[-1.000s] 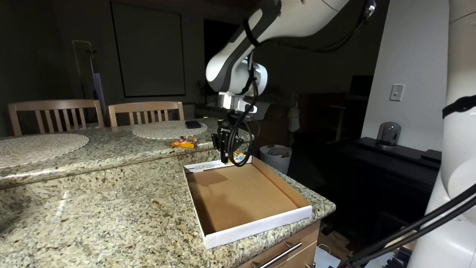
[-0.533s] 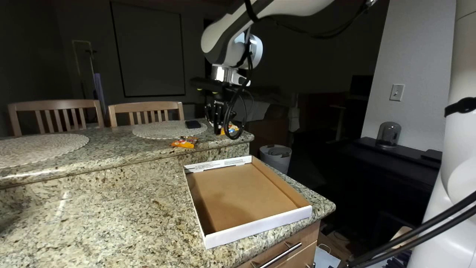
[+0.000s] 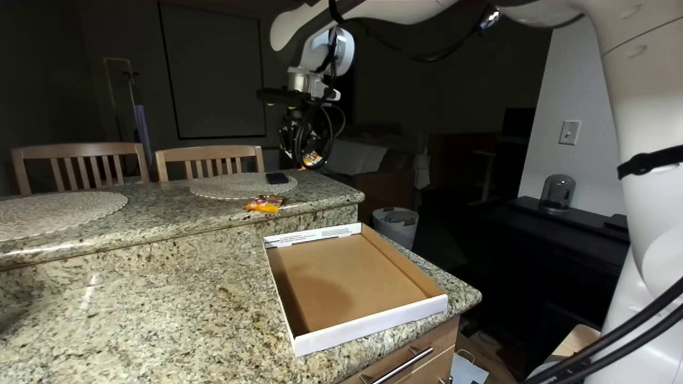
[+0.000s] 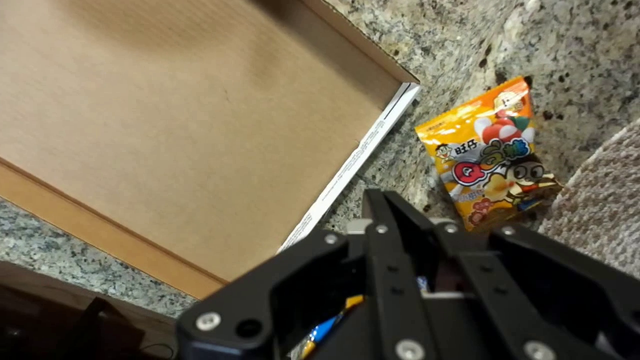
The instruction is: Remove the objects from the box
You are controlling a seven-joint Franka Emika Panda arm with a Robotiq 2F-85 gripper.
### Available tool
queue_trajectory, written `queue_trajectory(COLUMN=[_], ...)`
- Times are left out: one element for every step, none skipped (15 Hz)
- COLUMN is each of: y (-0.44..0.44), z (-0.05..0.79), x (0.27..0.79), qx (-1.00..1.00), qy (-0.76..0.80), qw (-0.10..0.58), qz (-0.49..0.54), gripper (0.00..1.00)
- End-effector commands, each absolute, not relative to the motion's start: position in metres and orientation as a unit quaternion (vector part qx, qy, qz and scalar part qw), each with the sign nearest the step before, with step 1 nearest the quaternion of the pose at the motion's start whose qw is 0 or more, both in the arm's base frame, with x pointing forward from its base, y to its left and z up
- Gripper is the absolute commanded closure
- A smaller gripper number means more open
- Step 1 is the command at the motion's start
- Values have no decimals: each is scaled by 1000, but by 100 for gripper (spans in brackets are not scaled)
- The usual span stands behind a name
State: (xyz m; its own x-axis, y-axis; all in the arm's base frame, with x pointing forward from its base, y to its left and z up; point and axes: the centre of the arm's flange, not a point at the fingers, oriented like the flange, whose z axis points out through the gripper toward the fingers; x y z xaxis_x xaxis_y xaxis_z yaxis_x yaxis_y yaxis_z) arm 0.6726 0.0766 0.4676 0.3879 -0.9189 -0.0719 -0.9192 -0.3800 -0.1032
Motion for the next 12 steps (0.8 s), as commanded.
queue_trajectory(y=[75, 75, 74, 73, 72, 71, 70, 69, 68, 67, 66, 65], z=[473, 470, 468, 466, 465, 465, 465, 465, 466, 467, 467, 467], x=[729, 736, 741, 746, 750, 753, 755, 757, 757, 759, 759, 758], qx=[-843, -843, -844, -844, -844, -844, -843, -844, -843, -843, -842, -842], qy=[537, 536, 535, 534, 534, 534, 535, 535, 536, 537, 537, 538], qw=[39, 32, 27, 24, 21, 25, 25, 27, 32, 33, 38, 40], qz=[23, 32, 38, 42, 45, 44, 43, 39, 33, 31, 27, 24], gripper=[99, 99, 99, 99, 99, 98, 70, 69, 64, 58, 51, 45])
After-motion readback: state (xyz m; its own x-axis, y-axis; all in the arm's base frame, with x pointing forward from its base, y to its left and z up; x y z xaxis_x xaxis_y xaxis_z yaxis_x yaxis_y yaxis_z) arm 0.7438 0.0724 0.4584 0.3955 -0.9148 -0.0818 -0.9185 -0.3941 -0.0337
